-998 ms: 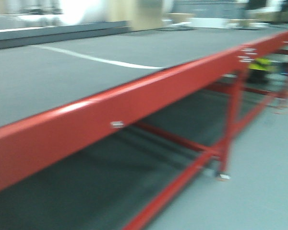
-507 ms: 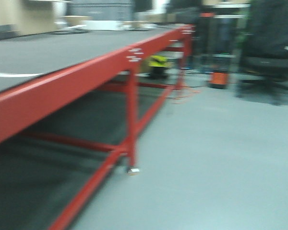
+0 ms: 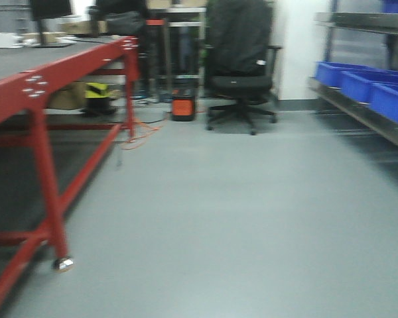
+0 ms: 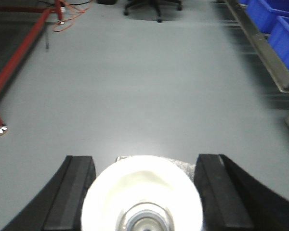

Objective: Place valve from conveyor to right shelf box
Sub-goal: 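Drive the base away from the conveyor toward the steel shelf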

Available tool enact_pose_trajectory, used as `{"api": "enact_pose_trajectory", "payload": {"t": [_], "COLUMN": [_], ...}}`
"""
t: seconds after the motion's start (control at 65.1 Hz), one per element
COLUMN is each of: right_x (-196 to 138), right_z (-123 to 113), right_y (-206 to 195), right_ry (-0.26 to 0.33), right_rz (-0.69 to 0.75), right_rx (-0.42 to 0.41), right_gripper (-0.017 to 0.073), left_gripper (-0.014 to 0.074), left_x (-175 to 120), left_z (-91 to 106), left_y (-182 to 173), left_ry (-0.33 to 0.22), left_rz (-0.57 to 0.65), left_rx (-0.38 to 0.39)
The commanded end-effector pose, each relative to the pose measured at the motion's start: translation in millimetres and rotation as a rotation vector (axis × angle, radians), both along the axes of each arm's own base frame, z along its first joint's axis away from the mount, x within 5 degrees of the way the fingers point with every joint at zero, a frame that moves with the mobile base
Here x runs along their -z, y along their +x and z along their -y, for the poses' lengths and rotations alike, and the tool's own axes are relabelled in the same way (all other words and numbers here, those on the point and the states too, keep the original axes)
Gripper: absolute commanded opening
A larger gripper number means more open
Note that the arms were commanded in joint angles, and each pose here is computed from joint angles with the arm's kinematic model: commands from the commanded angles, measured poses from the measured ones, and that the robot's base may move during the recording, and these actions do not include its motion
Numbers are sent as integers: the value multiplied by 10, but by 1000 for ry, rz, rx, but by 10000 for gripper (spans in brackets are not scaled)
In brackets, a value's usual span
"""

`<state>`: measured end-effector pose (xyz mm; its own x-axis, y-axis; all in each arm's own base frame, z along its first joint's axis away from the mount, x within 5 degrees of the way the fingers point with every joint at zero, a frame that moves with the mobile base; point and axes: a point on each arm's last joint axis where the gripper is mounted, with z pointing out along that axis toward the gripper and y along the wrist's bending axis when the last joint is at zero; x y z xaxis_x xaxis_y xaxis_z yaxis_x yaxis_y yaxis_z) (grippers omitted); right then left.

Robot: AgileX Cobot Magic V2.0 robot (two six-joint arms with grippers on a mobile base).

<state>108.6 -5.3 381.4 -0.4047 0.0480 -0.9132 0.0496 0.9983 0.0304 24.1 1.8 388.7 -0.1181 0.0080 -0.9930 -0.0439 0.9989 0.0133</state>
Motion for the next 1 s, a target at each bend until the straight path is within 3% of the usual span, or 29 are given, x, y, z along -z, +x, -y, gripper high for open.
{"api": "enact_pose_trajectory", "payload": {"t": [0.0,0.983], "right_x": [-103,-103], "right_z": [13,13], "right_y": [-14,-14], "right_ry": [-21,-21], "right_rz": [90,90], "right_rx": [10,10], "right_gripper": [-162,-162], "left_gripper": [-111,-111], "left_x": [-77,-77], "left_z": [4,4], "left_y": [-31,-31], "left_ry": [-1,-1], "left_rz": [74,74], "left_rx": [2,2]}}
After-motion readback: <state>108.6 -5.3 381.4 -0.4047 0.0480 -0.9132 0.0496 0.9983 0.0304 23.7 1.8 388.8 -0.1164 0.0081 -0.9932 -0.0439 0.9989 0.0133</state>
